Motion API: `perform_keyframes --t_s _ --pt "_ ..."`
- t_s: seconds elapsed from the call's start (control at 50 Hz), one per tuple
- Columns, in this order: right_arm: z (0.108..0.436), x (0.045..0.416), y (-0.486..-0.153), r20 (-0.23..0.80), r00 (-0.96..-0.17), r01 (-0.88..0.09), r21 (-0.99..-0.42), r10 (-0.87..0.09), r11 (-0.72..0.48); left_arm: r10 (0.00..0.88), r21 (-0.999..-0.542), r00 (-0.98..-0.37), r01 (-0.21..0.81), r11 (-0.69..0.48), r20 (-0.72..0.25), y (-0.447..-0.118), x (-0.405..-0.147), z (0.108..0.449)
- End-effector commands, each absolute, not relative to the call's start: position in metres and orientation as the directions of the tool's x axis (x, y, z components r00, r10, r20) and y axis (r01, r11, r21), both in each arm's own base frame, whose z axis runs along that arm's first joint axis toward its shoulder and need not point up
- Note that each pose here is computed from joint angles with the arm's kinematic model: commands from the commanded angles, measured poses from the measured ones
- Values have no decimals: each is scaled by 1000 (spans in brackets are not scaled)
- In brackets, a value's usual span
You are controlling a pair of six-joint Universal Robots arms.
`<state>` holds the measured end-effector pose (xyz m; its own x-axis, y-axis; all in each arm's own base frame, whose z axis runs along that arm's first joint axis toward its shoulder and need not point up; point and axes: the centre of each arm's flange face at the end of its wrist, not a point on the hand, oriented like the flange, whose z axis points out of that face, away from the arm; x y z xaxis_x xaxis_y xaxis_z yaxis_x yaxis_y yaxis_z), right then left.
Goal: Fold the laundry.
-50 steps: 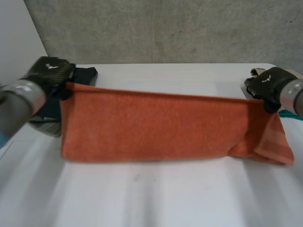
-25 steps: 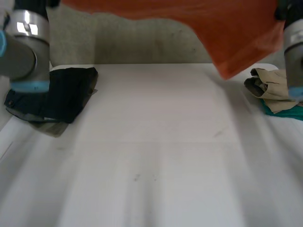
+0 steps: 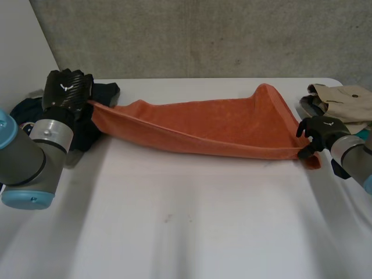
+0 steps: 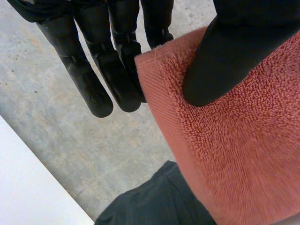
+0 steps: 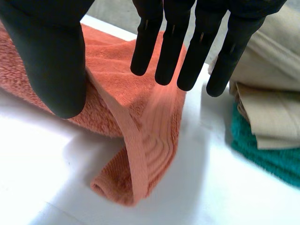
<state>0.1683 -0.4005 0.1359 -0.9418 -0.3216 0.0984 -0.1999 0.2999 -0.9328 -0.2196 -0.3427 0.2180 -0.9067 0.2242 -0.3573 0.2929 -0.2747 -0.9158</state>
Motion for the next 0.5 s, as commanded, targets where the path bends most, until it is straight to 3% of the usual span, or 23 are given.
perform_keyframes --t_s 0.02,0.12,0.3,0.36,0.46,0.5 --pt "132 155 -401 47 -957 -160 -909 -286 385 214 -913 -909 290 -287 -357 -341 -218 225" --pt "133 155 -398 65 -952 -184 -904 -300 387 220 -915 -908 294 -275 -358 -334 -217 227" --pt "166 137 -380 312 -883 -419 -861 -351 290 236 -927 -902 322 -191 -362 -296 -203 248" --pt "181 129 -365 432 -823 -535 -808 -369 246 250 -930 -897 343 -128 -365 -275 -195 256" --pt "213 127 -324 629 -647 -744 -645 -432 174 261 -918 -883 394 -42 -391 -242 -180 270" --pt "226 124 -311 668 -601 -784 -599 -440 162 277 -893 -858 449 -2 -432 -225 -174 274"
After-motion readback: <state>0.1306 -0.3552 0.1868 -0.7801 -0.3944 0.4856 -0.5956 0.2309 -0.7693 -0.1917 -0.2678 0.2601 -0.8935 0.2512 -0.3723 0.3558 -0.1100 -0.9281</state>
